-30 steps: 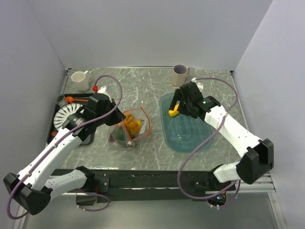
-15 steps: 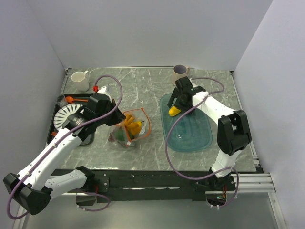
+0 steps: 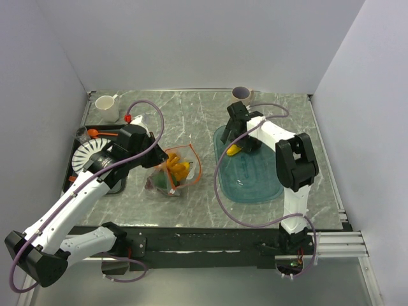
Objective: Place the food in the zip-top bag and seal the zipper
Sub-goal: Pick up the fake fruit from the bin.
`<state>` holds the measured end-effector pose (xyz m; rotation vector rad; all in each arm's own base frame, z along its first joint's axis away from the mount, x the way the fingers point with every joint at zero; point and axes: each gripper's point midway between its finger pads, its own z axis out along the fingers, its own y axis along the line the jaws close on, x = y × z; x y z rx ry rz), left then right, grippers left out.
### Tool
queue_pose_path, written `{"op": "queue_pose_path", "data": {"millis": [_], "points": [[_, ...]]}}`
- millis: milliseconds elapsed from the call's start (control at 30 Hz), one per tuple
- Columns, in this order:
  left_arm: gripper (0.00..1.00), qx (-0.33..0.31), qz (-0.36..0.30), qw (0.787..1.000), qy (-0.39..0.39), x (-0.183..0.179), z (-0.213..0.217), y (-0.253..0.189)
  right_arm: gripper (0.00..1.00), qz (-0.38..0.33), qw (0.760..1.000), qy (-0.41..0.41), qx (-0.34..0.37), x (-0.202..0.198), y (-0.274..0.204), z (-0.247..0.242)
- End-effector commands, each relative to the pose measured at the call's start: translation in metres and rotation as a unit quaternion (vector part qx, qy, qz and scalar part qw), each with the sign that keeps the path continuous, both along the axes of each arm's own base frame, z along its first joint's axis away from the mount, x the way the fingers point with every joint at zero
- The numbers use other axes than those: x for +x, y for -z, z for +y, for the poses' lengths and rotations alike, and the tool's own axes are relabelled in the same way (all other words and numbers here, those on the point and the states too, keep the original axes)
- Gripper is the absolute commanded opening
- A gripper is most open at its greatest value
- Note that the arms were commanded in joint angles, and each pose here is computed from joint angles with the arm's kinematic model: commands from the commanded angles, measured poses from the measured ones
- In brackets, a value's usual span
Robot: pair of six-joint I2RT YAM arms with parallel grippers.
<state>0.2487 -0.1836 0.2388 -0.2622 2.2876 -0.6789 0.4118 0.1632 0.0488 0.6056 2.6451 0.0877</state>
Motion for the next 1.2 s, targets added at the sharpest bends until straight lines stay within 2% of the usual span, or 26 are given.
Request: {"op": "queue_pose_path", "data": {"millis": [0, 67, 100, 233, 433, 833, 1067, 1100, 1167], "points": [[0.01, -0.016, -0.031, 0.999, 0.01, 0.006, -0.005, -0.016, 0.87, -0.029, 1.0, 0.006, 0.003, 0.007, -0.009, -0.004], [0.01, -0.019, -0.031, 0.999, 0.012, 0.005, -0.007, -0.016, 0.81, -0.022, 1.0, -0.001, 0.006, 0.005, -0.002, -0.004], [0.01, -0.021, -0.031, 0.999, 0.013, 0.005, -0.007, -0.016, 0.69, -0.015, 1.0, -0.005, 0.008, 0.002, 0.001, -0.003], [0.01, -0.025, -0.033, 0.999, 0.014, 0.004, -0.007, -0.016, 0.56, -0.008, 0.999, -0.024, 0.026, -0.011, 0.011, 0.001], [0.01, -0.024, -0.03, 0.999, 0.014, 0.003, -0.007, -0.015, 0.51, -0.028, 0.996, -0.06, 0.066, -0.043, 0.009, 0.006], [0.01, -0.023, -0.03, 0.999, 0.015, 0.005, -0.008, -0.014, 0.5, -0.06, 0.984, -0.157, 0.062, -0.102, -0.02, -0.003], [0.01, -0.023, -0.029, 0.999, 0.015, 0.006, -0.009, -0.012, 0.48, -0.1, 0.946, -0.246, 0.185, -0.144, -0.074, 0.033], [0.01, -0.025, -0.029, 0.999, 0.014, 0.006, -0.009, -0.012, 0.48, -0.121, 0.927, -0.273, 0.227, -0.155, -0.094, 0.045], [0.01, -0.03, -0.028, 0.999, 0.019, 0.004, -0.011, -0.013, 0.47, -0.144, 0.903, -0.303, 0.269, -0.168, -0.116, 0.058]]}}
